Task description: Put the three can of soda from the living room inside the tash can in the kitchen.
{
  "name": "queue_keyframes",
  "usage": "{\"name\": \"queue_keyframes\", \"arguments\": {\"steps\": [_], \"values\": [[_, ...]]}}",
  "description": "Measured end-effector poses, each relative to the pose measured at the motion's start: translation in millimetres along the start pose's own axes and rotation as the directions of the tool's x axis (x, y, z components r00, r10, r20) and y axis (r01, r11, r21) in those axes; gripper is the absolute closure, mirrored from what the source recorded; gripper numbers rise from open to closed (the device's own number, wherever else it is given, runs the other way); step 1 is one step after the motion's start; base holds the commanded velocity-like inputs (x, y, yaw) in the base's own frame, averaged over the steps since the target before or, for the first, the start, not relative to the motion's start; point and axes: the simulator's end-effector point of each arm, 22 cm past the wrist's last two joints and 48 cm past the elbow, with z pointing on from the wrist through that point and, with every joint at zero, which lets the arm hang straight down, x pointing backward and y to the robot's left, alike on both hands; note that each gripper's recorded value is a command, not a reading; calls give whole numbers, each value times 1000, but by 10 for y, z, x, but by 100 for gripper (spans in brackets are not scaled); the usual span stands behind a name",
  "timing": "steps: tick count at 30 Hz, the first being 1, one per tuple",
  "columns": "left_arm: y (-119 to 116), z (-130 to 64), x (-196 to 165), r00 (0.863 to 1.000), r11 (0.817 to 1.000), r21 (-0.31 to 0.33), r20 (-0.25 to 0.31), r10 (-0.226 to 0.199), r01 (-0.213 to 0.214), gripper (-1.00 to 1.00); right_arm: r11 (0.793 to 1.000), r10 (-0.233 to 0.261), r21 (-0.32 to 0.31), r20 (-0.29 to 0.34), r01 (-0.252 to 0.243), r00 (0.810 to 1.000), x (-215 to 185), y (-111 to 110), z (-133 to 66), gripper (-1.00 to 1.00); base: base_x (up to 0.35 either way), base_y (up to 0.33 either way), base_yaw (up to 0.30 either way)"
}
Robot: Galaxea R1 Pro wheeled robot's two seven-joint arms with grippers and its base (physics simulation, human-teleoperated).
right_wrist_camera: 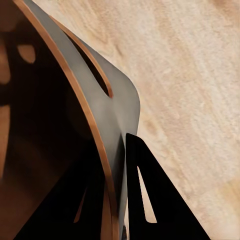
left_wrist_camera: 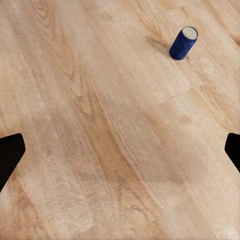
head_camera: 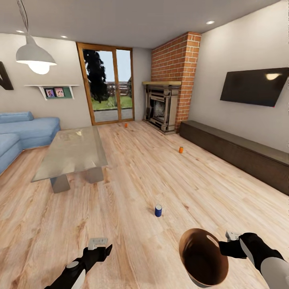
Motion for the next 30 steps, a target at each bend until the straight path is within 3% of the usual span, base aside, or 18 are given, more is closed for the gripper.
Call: {"name": "queue_keyframes", "arguments": {"steps": [4, 8, 10, 14, 30], "values": [[0, 0, 1, 1000, 1000, 0, 0, 0, 0, -100, 1000, 6, 0, -2, -6, 1000, 5, 5, 2, 100, 1, 0, -185], [1, 0, 7, 1000, 1000, 0, -2, 0, 0, -100, 996, 90, -22, 26, -89, 996, -49, -24, -22, 100, 0, 0, -158], [1, 0, 8, 1000, 1000, 0, -2, 0, 0, -100, 994, 109, -29, 30, -108, 994, -53, -29, -25, 100, 0, 0, -36], [1, 0, 7, 1000, 1000, 0, -1, 0, 0, -100, 993, 114, -30, 33, -113, 993, -59, -30, -27, 100, 4, 0, -15], [10, 31, 90, 1000, 1000, -1, -20, -1, 1, -100, 992, 126, -19, 21, -126, 992, -10, -132, 9, 100, 318, 0, -142]]}}
